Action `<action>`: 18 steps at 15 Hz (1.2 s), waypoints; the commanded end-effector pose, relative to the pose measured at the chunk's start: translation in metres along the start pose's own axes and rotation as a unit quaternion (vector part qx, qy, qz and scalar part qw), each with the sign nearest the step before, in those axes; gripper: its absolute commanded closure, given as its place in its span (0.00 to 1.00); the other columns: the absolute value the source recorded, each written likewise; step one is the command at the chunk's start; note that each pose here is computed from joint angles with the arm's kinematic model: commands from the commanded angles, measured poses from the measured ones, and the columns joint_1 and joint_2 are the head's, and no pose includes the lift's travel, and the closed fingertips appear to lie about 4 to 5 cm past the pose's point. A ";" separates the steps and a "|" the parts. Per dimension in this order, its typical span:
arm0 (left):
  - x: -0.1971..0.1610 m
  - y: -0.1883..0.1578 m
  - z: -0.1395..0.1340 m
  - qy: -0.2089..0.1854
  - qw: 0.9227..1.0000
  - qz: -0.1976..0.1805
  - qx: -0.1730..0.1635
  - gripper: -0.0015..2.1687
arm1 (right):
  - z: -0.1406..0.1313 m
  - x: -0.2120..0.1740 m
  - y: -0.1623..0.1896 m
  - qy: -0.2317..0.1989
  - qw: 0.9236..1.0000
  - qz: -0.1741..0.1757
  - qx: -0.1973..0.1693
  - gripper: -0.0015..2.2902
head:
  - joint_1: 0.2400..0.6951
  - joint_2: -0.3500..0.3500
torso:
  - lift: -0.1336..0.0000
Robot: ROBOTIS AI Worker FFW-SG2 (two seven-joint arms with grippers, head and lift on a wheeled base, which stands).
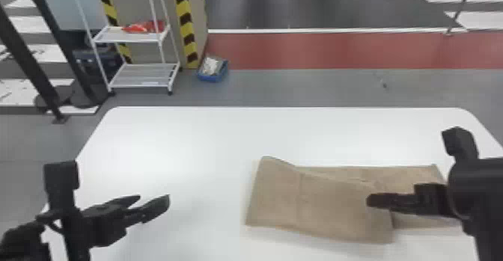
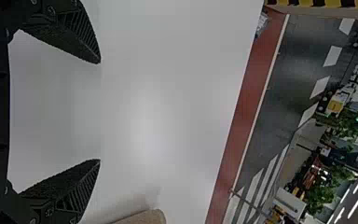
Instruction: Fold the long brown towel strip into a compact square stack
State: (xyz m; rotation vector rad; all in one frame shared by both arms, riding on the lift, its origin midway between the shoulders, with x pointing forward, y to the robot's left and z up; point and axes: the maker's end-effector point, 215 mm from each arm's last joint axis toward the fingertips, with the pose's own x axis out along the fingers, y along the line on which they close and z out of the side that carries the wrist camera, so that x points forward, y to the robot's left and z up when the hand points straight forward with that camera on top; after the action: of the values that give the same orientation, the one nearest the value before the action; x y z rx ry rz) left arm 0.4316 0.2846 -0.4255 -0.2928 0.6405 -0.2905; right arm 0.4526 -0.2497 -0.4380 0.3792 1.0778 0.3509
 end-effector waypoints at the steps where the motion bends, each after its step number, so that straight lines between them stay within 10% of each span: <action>1: 0.000 0.000 0.000 0.000 1.000 -0.001 -0.001 0.07 | 0.000 -0.002 -0.004 0.001 1.000 -0.011 -0.001 0.29 | 1.00 0.57 | 0.07; 18: -0.002 0.006 0.000 -0.004 1.000 0.003 0.001 0.07 | -0.002 0.004 -0.003 0.009 1.000 -0.011 0.003 0.54 | 1.00 0.56 | 0.07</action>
State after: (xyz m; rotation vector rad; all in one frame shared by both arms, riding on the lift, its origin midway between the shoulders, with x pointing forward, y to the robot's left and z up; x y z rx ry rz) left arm 0.4313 0.2892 -0.4270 -0.2915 0.6329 -0.2863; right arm 0.4516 -0.2535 -0.4460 0.3547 1.1077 0.3229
